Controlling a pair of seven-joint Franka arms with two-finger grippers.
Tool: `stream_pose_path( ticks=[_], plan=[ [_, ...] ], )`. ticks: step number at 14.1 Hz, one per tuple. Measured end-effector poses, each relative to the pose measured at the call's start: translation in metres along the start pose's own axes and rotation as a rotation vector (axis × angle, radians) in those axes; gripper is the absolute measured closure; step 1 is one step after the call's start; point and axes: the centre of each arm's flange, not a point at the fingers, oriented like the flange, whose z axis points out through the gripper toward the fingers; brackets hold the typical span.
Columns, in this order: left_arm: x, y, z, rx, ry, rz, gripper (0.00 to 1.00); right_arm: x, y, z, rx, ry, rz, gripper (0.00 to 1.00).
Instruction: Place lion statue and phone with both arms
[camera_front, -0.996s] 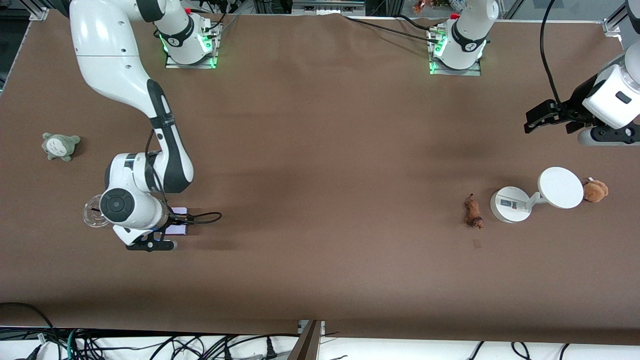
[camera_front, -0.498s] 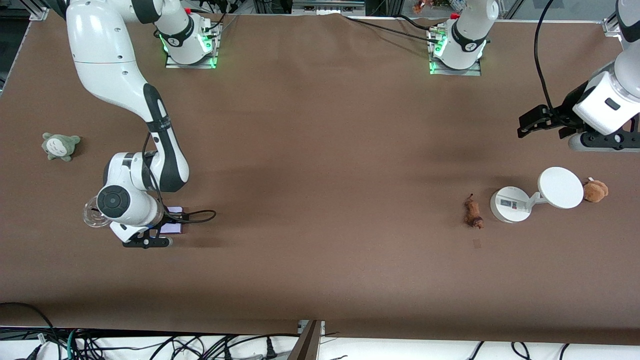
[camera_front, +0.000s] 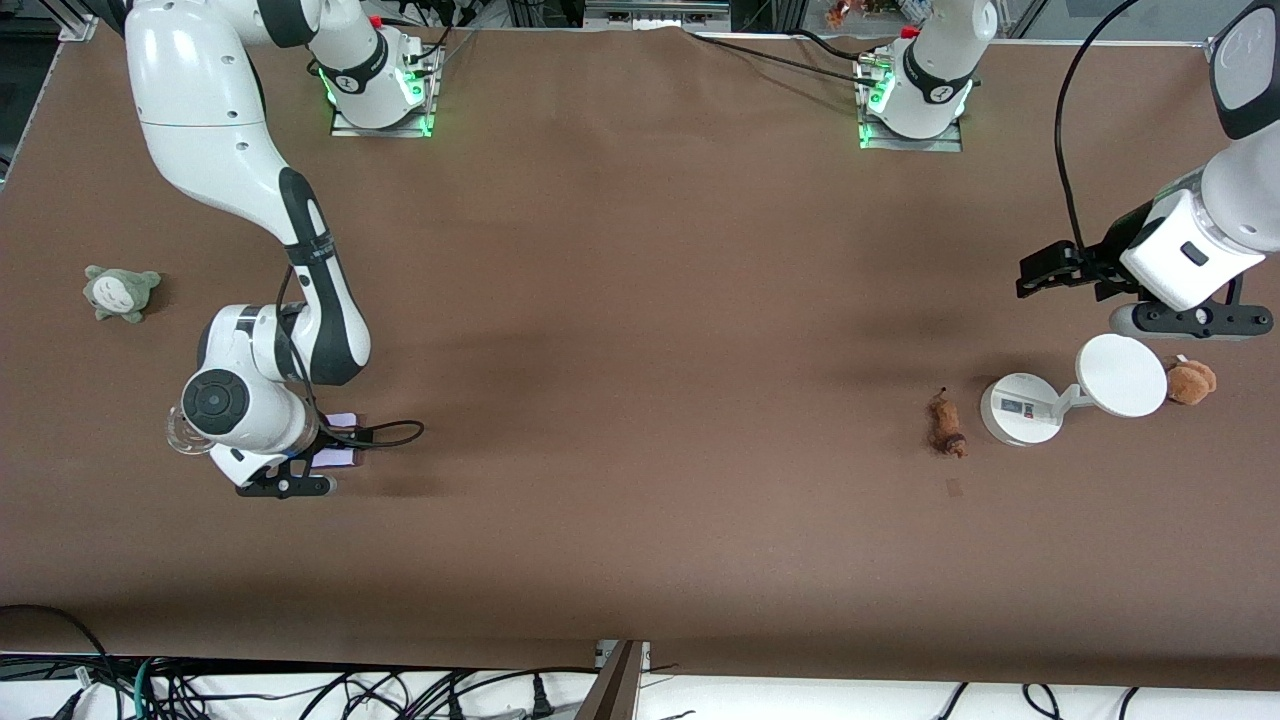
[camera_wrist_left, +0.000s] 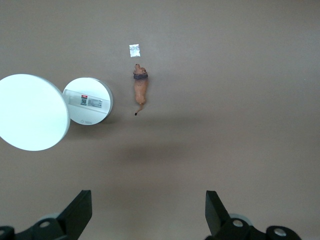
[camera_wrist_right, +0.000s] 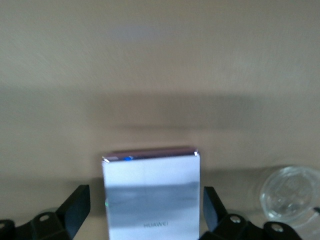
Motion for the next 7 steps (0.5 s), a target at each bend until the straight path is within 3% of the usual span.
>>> stream_pose_path(
  ticks=[3, 7],
  plan=[
    [0.0, 0.013, 0.0, 0.001, 0.001, 0.022, 0.0, 0.013, -0.007, -0.059, 0.018, 0.016, -0.013, 0.0],
    [0.0, 0.014, 0.0, 0.001, 0.001, 0.025, 0.0, 0.004, -0.005, -0.161, 0.052, -0.019, -0.023, 0.0]
  ],
)
